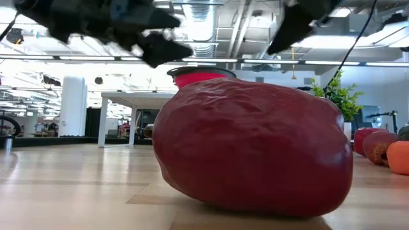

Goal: Pick & Place Fruit
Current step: Put the bottom red pomegranate into the red strainer bowl on the shelf

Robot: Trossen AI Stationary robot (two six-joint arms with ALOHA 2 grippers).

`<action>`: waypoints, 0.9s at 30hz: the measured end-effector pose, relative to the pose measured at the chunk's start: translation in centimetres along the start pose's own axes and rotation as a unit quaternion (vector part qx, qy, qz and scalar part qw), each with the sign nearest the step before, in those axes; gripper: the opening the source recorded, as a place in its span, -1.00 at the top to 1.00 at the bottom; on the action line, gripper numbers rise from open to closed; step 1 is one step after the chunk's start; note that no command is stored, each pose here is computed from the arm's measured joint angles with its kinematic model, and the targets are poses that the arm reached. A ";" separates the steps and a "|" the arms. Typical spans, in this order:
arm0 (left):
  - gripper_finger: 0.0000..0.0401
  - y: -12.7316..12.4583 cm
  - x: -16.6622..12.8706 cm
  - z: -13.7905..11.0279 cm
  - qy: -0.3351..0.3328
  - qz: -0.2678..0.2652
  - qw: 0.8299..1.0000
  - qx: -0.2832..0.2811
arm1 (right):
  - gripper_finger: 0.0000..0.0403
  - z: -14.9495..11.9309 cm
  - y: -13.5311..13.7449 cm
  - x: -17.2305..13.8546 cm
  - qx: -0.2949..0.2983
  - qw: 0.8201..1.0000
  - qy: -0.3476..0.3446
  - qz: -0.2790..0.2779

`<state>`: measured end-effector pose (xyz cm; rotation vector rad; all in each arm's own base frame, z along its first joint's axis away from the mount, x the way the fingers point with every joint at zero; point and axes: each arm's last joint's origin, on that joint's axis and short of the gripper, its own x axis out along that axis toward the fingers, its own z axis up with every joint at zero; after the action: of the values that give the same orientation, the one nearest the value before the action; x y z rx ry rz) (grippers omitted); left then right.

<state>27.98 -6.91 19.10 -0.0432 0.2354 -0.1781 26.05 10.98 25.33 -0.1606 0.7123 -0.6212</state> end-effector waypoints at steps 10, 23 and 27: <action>-0.73 0.2 9.2 -1.2 0.188 -0.153 0.960 0.137 | -0.49 -6.3 3.0 -5.5 0.198 0.971 -0.129 0.027; -0.73 1.3 13.7 -1.6 0.106 -0.308 0.898 0.296 | -0.49 -6.2 4.2 -7.1 0.271 0.943 -0.178 0.069; -0.73 2.7 15.2 -2.3 0.095 -0.345 0.896 0.263 | -0.49 -5.7 4.3 -6.9 0.273 0.942 -0.181 0.068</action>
<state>42.48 -7.10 13.21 0.4389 0.3551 -0.9559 20.35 18.85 23.39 0.2840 0.1761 -0.6146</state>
